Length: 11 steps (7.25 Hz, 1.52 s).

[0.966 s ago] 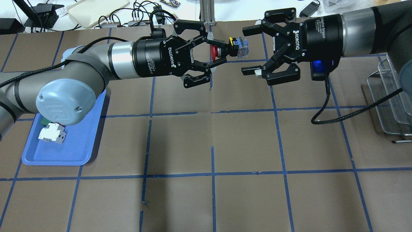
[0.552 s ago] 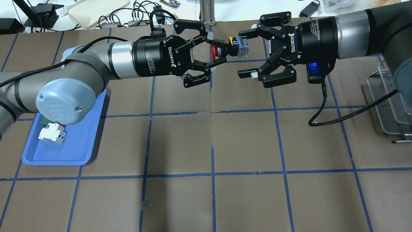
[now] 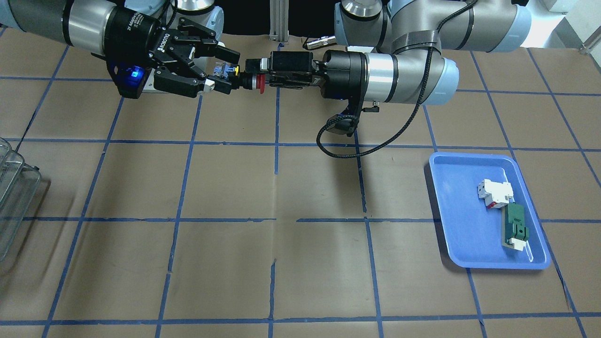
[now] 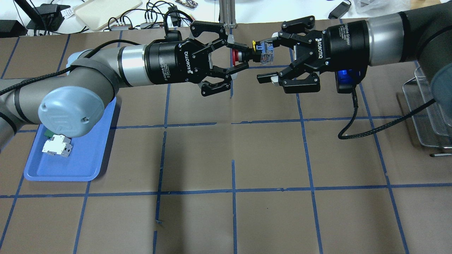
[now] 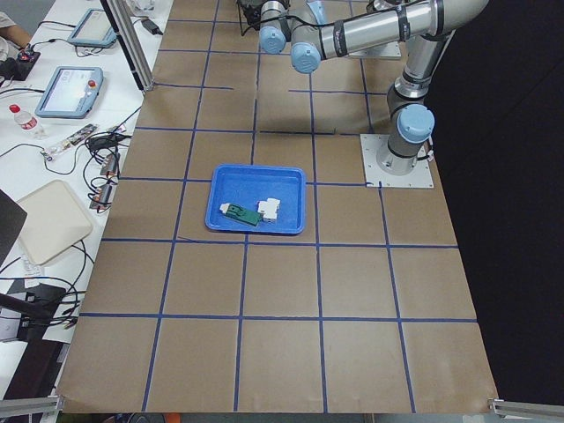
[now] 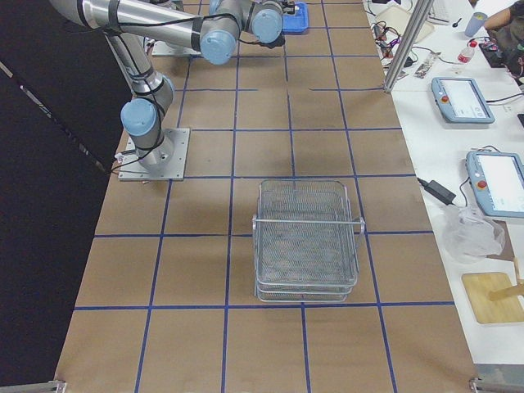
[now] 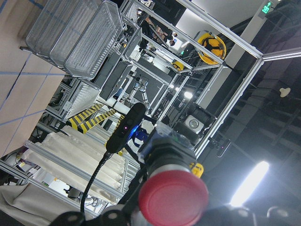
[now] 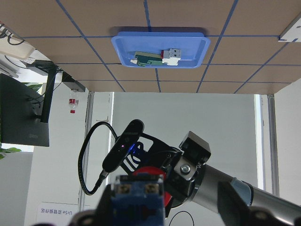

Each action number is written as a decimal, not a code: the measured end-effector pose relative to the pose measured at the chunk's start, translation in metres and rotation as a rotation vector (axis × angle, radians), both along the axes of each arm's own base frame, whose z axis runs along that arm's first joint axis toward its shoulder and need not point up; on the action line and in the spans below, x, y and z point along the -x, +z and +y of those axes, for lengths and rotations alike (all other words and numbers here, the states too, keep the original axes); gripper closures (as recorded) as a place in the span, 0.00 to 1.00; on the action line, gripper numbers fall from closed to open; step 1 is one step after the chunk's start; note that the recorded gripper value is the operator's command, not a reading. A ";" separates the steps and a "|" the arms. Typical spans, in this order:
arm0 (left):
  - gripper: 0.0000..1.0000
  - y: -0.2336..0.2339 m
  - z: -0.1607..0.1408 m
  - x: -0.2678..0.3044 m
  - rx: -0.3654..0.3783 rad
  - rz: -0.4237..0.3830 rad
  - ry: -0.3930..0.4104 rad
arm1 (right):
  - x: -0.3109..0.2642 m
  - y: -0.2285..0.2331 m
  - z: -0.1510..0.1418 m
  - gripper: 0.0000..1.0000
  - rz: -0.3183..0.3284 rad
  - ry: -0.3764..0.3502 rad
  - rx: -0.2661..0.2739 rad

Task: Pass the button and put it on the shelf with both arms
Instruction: 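Close the right gripper on the button's blue base beside the left gripper, then open the left gripper and withdraw it while the right gripper carries the button away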

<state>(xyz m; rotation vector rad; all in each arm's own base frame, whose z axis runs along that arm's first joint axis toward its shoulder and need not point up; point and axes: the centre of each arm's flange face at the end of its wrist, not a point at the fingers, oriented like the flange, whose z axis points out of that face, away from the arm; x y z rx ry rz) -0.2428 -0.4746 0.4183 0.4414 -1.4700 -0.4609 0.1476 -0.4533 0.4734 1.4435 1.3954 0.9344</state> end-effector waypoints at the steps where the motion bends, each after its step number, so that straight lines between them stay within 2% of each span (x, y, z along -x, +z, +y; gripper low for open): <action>1: 1.00 0.001 0.002 0.000 0.002 -0.001 -0.001 | 0.000 0.001 0.000 1.00 -0.002 -0.001 0.006; 2: 1.00 0.002 0.003 0.000 0.003 -0.001 -0.001 | 0.000 0.002 0.000 1.00 -0.003 0.000 0.012; 3: 0.71 0.003 0.003 0.000 0.004 0.000 -0.001 | 0.000 0.002 0.000 1.00 -0.003 0.001 0.015; 4: 0.19 0.003 0.003 0.000 0.004 -0.001 0.000 | 0.000 0.002 0.000 1.00 -0.003 0.000 0.016; 5: 0.02 0.004 0.003 0.000 0.005 -0.002 -0.001 | 0.000 0.003 0.000 1.00 -0.003 0.000 0.017; 8: 0.00 0.008 0.001 -0.002 0.011 -0.006 0.002 | 0.000 0.003 -0.001 1.00 -0.002 0.000 0.017; 9: 0.00 0.009 0.000 -0.006 0.013 -0.036 -0.003 | 0.000 0.003 -0.001 1.00 -0.001 0.001 0.019; 10: 0.00 0.009 -0.002 -0.012 0.020 -0.120 -0.019 | 0.003 0.005 -0.003 1.00 0.008 -0.001 0.037; 11: 0.00 0.011 -0.007 -0.021 0.026 -0.232 -0.033 | 0.009 0.007 -0.007 1.00 0.053 -0.002 0.089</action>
